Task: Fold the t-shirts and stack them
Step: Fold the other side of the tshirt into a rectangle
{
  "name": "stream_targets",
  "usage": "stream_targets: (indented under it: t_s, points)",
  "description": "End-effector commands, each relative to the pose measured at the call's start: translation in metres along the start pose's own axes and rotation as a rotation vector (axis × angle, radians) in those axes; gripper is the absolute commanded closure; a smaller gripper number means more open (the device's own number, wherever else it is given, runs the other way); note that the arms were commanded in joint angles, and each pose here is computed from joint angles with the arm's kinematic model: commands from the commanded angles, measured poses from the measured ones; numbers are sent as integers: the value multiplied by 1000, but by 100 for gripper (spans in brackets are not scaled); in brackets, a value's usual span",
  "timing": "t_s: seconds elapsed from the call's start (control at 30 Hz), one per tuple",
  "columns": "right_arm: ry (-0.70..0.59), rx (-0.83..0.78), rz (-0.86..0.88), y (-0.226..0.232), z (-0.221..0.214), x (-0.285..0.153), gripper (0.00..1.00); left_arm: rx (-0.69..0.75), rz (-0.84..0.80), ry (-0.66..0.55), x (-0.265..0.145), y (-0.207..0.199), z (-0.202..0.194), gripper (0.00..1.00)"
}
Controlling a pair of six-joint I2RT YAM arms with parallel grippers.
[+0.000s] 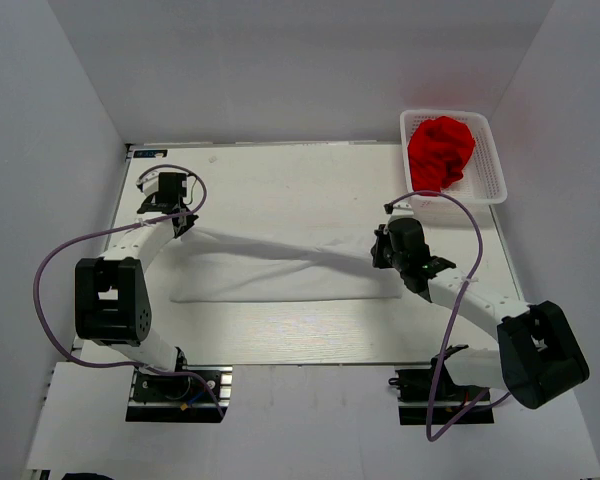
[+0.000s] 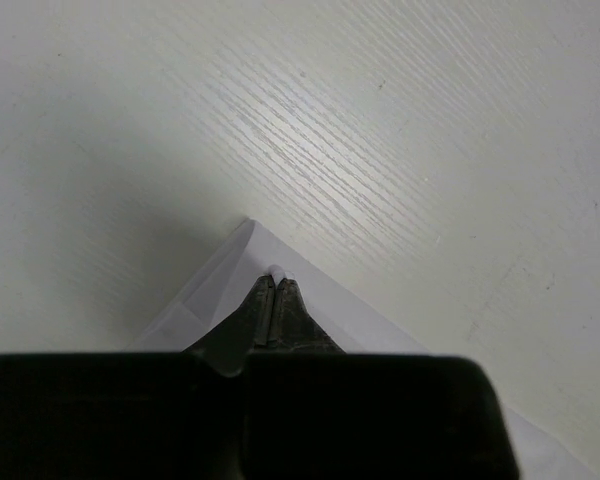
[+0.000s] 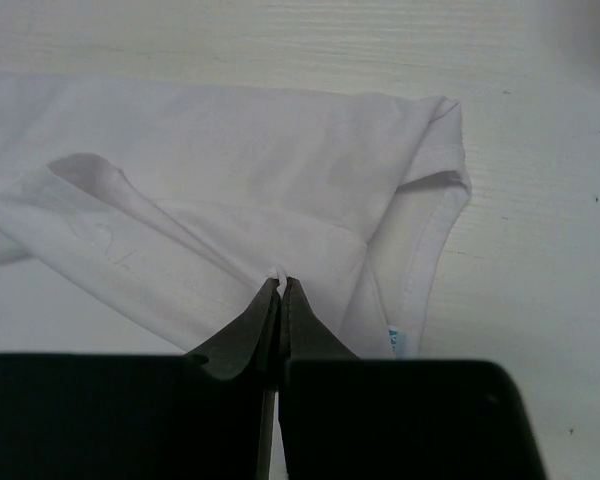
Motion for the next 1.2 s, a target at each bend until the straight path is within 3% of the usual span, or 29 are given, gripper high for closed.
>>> stream_targets:
  t_s: [0.0, 0.27, 0.5, 0.57, 0.6, 0.63, 0.67, 0.73, 0.77, 0.87, 0.97, 1.17]
  points:
    - [-57, -8, -39, -6, 22, -6, 100, -4, -47, -110, -15, -16, 35, 100]
    - [-130, -41, -1, 3, 57, -5, 100, 24, -99, -138, -20, -39, 57, 100]
    - [-2, -30, 68, 15, 15, -2, 100, -4, 18, -84, -7, 6, 16, 100]
    - [49, -15, 99, 22, -1, -4, 91, -36, 175, -34, -12, 40, -2, 99]
    - [83, -7, 153, 31, -13, -6, 84, -129, 269, -6, -9, 59, -15, 81]
    - [147, 32, 169, 36, -35, -10, 74, -130, 395, 27, -15, 88, -28, 71]
    - [212, 57, 230, 44, -61, -16, 64, -172, 442, 28, -17, 95, -33, 39]
    - [289, 103, 258, 49, -81, -28, 43, -185, 557, 19, -25, 116, -39, 13]
    - [318, 118, 270, 51, -90, -33, 28, -196, 590, 30, -28, 121, -43, 9]
    - [282, 105, 244, 46, -74, -42, 20, -237, 567, 36, -36, 108, -32, 0]
    - [124, 67, 276, 50, -28, -44, 17, -252, 435, 47, -41, 75, -16, 0]
    - [-38, 2, 455, 86, 27, -31, 16, -184, 120, 106, -48, 11, 2, 0]
Point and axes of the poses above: each gripper's point midway between its finger pads, its own x axis out along the fingers, its own y axis along the line the jaws close on, z = x × y, the point moved 1 cm from there along -x, back along the fingers, and after that the axes turned 9 degrees about -x, right-handed, at the moved point
